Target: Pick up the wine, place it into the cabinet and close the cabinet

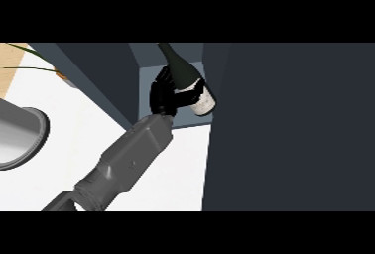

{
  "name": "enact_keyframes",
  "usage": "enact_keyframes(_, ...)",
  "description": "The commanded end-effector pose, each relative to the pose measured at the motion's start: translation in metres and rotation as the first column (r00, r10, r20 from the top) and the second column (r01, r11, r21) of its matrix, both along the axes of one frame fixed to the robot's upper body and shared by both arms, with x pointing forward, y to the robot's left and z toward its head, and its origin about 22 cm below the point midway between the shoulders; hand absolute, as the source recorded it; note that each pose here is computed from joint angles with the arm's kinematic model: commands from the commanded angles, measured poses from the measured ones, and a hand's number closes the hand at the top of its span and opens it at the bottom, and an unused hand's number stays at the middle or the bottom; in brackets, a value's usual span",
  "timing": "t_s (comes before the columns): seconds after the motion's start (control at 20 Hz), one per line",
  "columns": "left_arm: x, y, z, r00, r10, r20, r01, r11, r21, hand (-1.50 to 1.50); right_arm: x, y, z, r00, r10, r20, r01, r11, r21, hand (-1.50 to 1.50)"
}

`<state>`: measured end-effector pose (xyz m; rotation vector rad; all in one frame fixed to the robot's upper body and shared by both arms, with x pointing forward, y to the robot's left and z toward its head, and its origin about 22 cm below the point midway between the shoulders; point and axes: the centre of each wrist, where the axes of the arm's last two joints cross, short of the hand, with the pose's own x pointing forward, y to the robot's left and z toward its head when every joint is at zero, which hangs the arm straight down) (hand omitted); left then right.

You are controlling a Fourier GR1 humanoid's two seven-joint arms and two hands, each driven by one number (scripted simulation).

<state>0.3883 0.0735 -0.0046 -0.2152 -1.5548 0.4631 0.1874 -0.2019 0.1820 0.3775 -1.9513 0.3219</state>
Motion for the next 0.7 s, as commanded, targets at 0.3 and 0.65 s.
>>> enact_keyframes(0.3, -0.004, -0.008, 0.001, 0.997, 0.079, 0.007, -0.078, 0.995, -0.067, -1.5, -0.001, 0.0, -0.006, 1.0, -0.011, 0.004, 0.011, 1.0, -0.012, -1.5)
enact_keyframes(0.65, 0.008, -0.009, 0.014, 0.994, 0.108, -0.013, -0.108, 0.994, 0.004, -1.5, 0.002, 0.0, -0.004, 1.0, 0.005, 0.016, -0.005, 1.0, -0.002, -1.5)
